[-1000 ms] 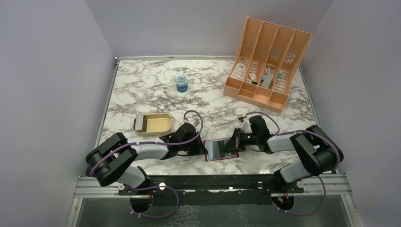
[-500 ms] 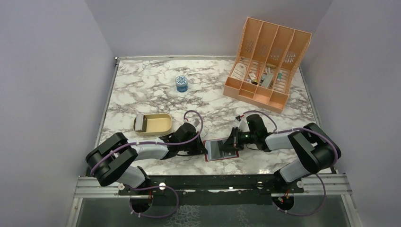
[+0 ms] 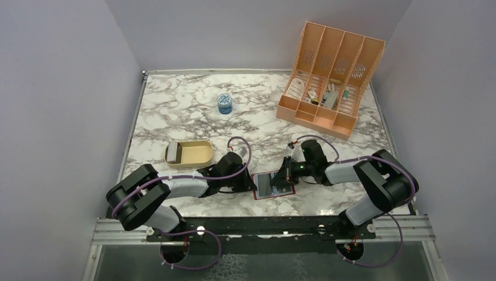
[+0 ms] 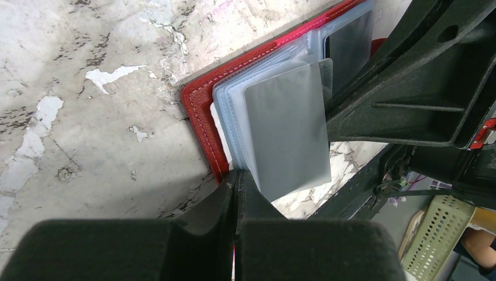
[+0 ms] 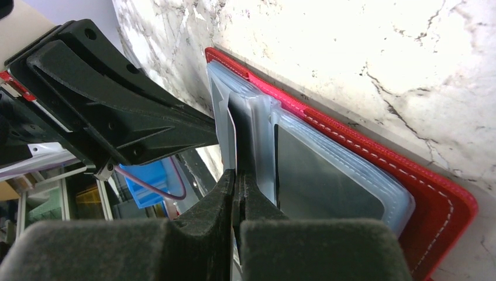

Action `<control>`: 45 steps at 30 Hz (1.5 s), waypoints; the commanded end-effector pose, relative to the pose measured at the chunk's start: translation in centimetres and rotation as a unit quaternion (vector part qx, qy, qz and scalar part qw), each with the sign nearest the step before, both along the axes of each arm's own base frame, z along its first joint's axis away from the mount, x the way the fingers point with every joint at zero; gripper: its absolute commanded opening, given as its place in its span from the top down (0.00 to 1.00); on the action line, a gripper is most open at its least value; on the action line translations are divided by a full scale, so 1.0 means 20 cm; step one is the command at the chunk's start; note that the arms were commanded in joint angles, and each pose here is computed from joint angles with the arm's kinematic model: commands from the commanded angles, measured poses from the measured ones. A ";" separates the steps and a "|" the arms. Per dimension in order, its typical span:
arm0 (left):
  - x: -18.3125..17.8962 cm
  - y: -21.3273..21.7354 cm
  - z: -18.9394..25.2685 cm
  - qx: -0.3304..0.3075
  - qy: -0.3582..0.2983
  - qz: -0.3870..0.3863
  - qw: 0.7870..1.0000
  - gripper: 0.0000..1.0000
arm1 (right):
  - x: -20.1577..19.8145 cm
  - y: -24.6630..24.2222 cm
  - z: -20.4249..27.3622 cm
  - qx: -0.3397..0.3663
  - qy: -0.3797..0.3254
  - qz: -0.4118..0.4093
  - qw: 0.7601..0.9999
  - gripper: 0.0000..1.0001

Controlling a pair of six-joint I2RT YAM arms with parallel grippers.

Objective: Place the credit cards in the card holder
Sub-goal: Insert the credit card into the card holder.

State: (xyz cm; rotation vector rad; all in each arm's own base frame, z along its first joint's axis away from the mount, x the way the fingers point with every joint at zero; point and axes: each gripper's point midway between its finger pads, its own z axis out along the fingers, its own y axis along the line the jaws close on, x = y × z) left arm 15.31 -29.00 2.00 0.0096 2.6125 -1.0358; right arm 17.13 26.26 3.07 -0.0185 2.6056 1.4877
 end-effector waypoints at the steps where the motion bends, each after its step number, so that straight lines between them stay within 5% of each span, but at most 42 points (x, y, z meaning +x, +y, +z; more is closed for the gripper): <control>1: -0.04 0.05 -0.09 0.037 0.010 -0.011 0.999 0.99 | -0.01 0.00 -0.03 -0.011 -0.002 0.013 1.000 0.99; 19: 0.00 0.12 -0.11 0.092 -0.004 -0.004 0.996 0.99 | 0.04 -0.06 0.09 -0.066 -0.064 0.008 0.996 0.99; 45: 0.02 0.14 -0.11 0.101 -0.019 -0.003 0.995 0.98 | 0.11 0.00 0.00 -0.066 -0.057 0.038 0.995 0.99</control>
